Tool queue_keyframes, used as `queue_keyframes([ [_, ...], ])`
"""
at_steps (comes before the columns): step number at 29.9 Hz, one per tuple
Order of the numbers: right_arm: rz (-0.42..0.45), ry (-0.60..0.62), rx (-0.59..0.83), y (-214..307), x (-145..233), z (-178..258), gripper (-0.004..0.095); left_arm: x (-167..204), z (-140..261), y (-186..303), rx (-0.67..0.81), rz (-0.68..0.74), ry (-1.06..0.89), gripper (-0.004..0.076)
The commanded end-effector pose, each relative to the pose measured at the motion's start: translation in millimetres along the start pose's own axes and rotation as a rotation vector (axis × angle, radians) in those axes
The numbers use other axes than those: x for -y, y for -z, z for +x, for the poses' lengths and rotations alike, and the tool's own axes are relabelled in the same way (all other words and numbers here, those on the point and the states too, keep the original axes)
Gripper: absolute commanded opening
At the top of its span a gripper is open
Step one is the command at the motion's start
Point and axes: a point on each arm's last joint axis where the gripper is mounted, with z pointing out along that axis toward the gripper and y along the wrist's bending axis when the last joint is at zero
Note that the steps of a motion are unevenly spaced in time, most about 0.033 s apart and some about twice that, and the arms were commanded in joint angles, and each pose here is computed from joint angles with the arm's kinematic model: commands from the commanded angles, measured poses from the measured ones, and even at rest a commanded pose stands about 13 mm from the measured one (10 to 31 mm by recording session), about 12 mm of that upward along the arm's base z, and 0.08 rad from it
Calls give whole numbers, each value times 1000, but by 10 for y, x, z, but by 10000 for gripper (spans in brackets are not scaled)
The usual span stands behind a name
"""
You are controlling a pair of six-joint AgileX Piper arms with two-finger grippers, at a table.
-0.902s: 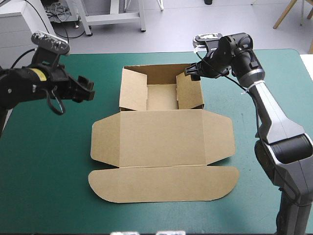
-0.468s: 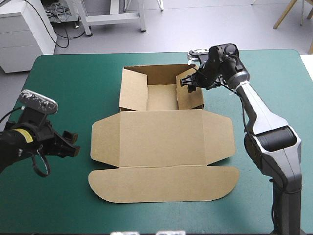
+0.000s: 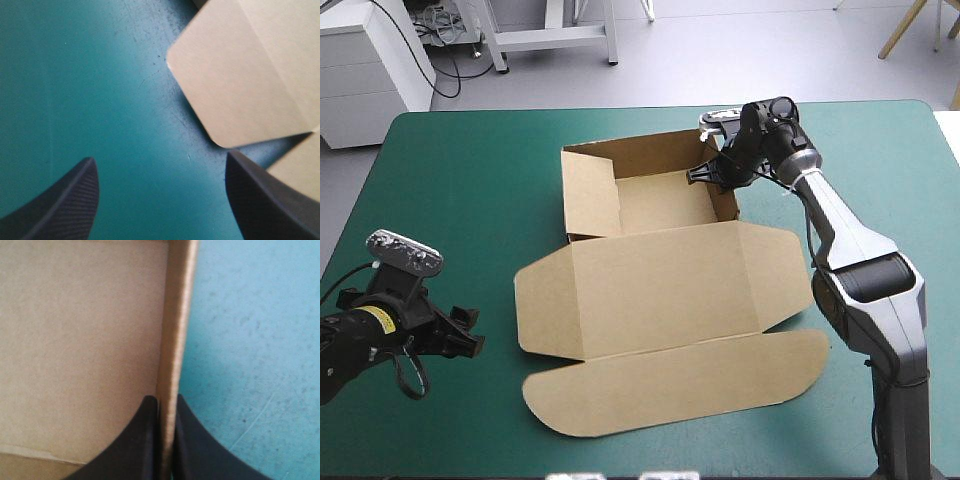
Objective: Fold the box
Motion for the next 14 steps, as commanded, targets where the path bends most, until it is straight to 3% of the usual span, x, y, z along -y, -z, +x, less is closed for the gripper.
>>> queue_keyframes([
  [1, 67, 29, 108, 434, 132, -75, -19, -1, -81, 62, 82, 0, 7, 500],
  [6, 130, -32, 143, 654, 574, -58, -19, -1, -88, 63, 90, -1, 7, 499],
  [14, 295, -218, 196, 1144, 1645, 180, -19, -9, -89, 63, 91, -10, 6, 498],
])
